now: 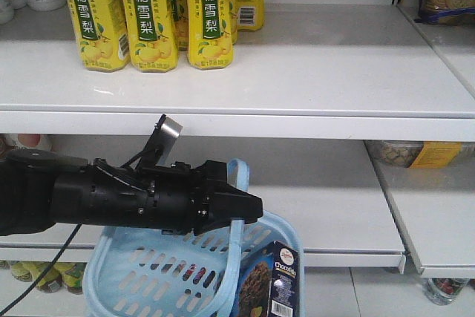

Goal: Left arm holds basket, right arm returns cookies

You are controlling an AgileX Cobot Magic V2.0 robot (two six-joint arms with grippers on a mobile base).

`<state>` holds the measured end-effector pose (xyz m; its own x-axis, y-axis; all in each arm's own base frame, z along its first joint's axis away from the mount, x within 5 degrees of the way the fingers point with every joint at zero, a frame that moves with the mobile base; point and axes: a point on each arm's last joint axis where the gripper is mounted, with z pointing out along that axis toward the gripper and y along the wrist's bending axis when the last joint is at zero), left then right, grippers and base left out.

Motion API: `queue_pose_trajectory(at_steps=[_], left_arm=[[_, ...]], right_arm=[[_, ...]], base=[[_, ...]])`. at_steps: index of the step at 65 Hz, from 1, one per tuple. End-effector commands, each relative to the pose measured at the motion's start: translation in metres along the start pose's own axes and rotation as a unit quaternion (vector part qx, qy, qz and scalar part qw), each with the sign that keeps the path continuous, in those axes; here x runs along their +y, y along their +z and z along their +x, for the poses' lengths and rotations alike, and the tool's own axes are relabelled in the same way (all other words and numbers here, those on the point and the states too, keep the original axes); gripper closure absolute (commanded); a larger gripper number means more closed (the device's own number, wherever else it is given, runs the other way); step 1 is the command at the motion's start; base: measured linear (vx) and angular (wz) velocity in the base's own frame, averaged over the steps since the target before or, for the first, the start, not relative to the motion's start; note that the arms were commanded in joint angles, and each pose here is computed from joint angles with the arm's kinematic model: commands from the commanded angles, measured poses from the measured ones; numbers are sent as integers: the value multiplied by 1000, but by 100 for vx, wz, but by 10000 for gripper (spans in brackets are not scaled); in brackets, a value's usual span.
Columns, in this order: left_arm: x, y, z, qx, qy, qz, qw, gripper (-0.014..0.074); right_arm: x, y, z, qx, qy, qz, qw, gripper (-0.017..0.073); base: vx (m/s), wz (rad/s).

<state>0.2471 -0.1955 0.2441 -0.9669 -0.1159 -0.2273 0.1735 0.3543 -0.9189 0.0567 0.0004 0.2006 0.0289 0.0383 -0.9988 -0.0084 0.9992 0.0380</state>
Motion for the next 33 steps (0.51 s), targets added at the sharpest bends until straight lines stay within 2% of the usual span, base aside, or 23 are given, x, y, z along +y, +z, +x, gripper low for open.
queue_pose_trajectory(at_steps=[1,33], left_arm=[[-28,-10,-9,-42,26,49,998,596],[-28,-10,-9,-42,26,49,998,596]], right_arm=[[0,-1,-1,-33,-8,2,999,566],[0,-1,-1,-34,-8,2,999,566]], base=[[1,3],[0,0]])
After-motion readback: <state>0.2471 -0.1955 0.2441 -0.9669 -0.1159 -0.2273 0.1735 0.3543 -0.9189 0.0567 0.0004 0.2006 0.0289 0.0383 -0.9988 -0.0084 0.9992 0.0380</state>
